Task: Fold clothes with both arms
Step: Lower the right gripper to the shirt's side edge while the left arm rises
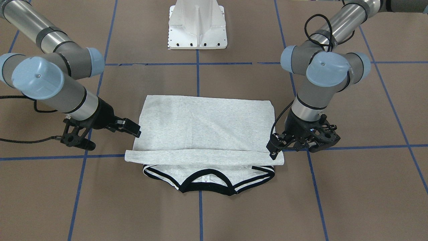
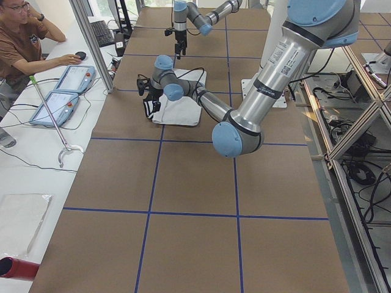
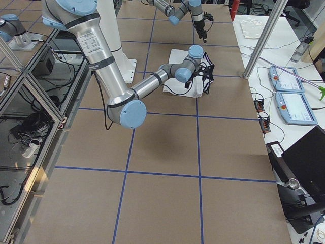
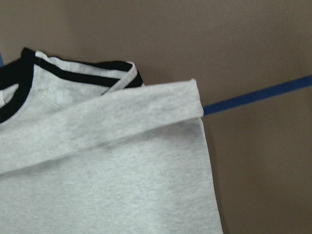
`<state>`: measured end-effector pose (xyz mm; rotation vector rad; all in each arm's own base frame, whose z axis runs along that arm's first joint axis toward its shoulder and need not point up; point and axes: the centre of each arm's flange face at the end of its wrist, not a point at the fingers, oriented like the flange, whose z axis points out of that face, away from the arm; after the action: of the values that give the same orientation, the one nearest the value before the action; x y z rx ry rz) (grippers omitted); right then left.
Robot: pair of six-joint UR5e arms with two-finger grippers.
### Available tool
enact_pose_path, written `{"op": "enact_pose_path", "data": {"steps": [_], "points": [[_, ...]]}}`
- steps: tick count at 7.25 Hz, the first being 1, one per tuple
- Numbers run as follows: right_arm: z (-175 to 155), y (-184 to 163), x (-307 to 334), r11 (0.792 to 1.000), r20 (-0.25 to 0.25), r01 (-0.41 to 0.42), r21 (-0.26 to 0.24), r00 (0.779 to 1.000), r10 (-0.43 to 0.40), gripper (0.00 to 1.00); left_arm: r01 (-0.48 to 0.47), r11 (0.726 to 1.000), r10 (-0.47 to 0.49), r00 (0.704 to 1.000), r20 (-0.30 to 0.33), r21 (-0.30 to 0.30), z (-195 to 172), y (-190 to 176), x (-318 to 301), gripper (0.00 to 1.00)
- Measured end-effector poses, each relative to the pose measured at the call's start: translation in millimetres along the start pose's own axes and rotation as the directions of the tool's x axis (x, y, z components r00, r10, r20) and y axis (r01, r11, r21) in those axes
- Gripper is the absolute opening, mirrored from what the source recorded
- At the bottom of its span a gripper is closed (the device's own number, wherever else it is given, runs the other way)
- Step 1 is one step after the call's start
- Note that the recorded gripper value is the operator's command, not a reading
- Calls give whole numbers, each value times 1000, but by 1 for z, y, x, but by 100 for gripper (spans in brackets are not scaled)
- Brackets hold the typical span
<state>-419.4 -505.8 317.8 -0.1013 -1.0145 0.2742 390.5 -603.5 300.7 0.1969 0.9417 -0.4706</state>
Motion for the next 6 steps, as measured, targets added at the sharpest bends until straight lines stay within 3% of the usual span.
{"op": "enact_pose_path", "data": {"steps": [2, 4, 6], "points": [[31, 60, -8, 996, -28, 66, 55, 998, -65, 98, -8, 1000, 8, 1000, -29, 9, -17, 3, 7, 99], [49, 86, -8, 993, -48, 95, 63, 995, -92, 89, -13, 1000, 14, 998, -55, 17, -32, 6, 14, 99], [62, 96, -1, 993, -71, 102, 53, 993, -98, 88, -14, 1000, 15, 998, -62, 20, -37, 6, 16, 99]]}}
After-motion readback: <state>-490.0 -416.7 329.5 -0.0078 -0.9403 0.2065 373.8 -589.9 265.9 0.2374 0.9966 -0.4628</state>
